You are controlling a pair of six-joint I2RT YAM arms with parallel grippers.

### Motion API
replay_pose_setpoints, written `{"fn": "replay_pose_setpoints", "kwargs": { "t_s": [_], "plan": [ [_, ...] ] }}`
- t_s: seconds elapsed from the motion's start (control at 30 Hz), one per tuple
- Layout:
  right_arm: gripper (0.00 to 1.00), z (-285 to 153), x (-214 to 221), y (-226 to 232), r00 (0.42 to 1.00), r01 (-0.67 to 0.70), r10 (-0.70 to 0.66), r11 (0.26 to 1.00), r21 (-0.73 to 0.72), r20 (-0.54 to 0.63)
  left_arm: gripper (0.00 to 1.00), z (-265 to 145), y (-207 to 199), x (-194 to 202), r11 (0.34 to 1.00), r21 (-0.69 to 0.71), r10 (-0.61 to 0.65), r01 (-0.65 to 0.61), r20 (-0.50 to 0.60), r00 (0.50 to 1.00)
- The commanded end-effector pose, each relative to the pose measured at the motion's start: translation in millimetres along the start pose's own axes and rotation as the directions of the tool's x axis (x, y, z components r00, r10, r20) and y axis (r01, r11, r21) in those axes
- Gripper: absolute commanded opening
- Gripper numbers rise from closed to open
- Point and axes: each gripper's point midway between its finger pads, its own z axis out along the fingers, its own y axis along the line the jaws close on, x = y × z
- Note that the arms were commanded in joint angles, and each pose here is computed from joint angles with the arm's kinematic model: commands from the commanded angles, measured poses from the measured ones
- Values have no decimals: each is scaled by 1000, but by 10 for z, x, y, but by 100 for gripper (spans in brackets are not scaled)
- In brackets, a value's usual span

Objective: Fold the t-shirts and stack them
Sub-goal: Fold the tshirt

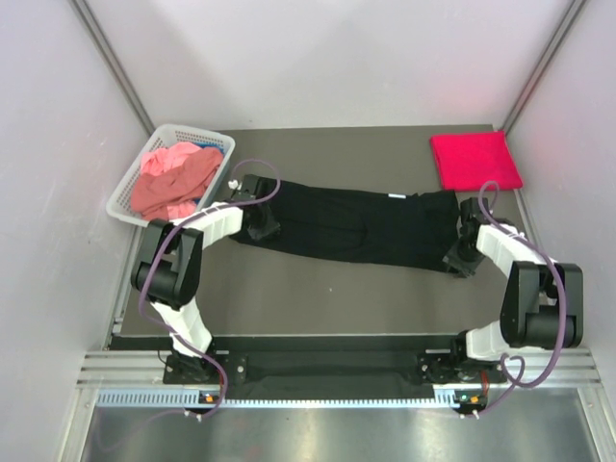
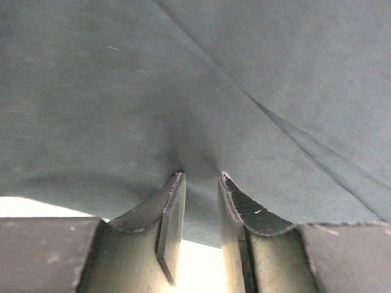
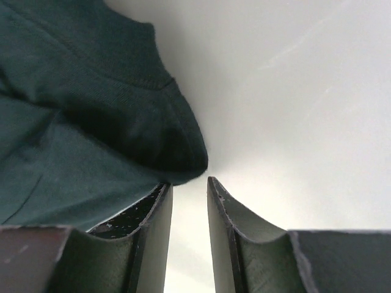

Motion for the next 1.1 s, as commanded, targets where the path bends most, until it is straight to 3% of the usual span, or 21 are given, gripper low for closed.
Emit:
{"fn": "replay_pose_setpoints", "kwargs": {
  "t_s": [0.0,0.17,0.3,0.53,0.73,0.9,1.07],
  "plan": [
    [30,-252,-214,26,993,-52,56,998,-44,101,34,-234,226,-244,994,-111,-4,13,87,996],
    [31,-467,-324,299,989,-63,87,980,-186,120,35,-442,119,-509,997,-68,53,-43,157,986],
    [31,-410,-369,585,990,-60,93,958,-281,107,34,-362,327,-504,994,-109,15,-1,123,992],
    [31,161,-246,315,996,-64,70,991,-120,51,34,-213,993,-337,949,-299,-77,99,86,993],
    [33,285,-88,118,999,-39,40,997,-64,7,32,-317,1273,-177,920,-319,-199,228,120,973],
    [34,103,-173,81,997,-38,43,996,-75,65,34,-630,1154,-371,944,-221,-190,244,242,952],
    [34,71,-201,45,995,-43,48,997,-67,88,35,-599,1071,-398,957,-188,-178,221,223,959]
  ]
}}
